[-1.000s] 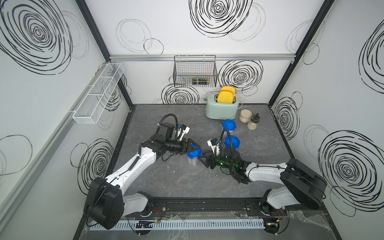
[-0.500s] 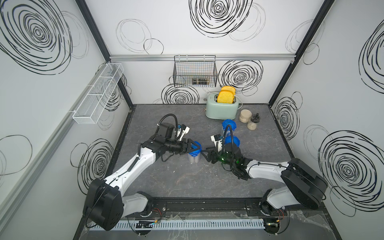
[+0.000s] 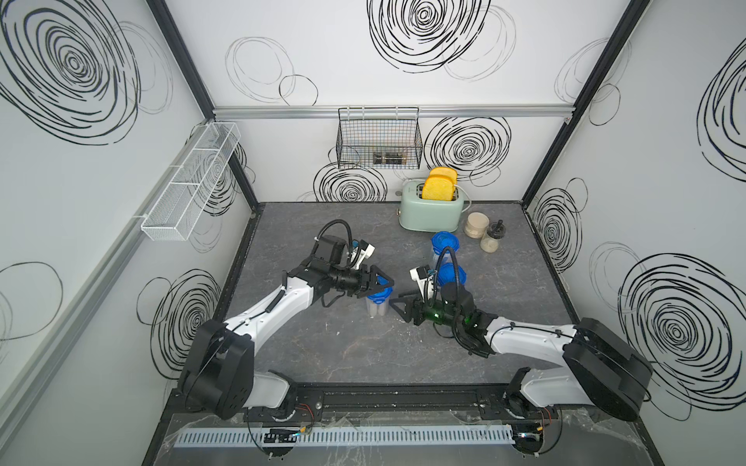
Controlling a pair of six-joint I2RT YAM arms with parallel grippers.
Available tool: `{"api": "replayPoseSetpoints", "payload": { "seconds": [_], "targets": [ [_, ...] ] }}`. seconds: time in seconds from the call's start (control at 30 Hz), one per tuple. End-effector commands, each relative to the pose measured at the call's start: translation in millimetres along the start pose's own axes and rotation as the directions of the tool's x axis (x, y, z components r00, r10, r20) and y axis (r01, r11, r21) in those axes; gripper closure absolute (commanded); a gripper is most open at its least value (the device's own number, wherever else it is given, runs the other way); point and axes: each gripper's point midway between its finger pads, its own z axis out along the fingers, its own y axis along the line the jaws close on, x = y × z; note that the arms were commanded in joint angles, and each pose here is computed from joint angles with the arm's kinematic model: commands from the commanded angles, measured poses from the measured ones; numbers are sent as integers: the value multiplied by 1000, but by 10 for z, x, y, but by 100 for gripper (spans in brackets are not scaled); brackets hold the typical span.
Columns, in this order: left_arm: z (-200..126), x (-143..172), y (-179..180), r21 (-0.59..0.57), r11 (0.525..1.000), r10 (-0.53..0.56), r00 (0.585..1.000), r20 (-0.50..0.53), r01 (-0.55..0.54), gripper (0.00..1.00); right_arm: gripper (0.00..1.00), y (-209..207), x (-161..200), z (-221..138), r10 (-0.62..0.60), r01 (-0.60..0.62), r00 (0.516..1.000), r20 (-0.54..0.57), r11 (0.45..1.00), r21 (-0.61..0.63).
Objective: Take out toiletry kits
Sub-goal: Unfasten the latch on the container.
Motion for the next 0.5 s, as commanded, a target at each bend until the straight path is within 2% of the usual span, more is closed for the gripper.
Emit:
{"api": "replayPoseSetpoints", "payload": {
  "seconds": [0.0,0.17,0.47],
  "targets": [
    [23,-138,-175,73,996,42,999,12,-43,38,42,108,120,-54,10,-11,1000,-24,1000,-9],
    [95,-153,6,59,998,-8,1000,-4,8,42,43,234,179,-56,28,-29,999,-31,999,-33],
    [113,-162,224,48,995,-84,996,-3,84,45,45,424,21,68,160,-158,987,11,981,-115]
  ]
}}
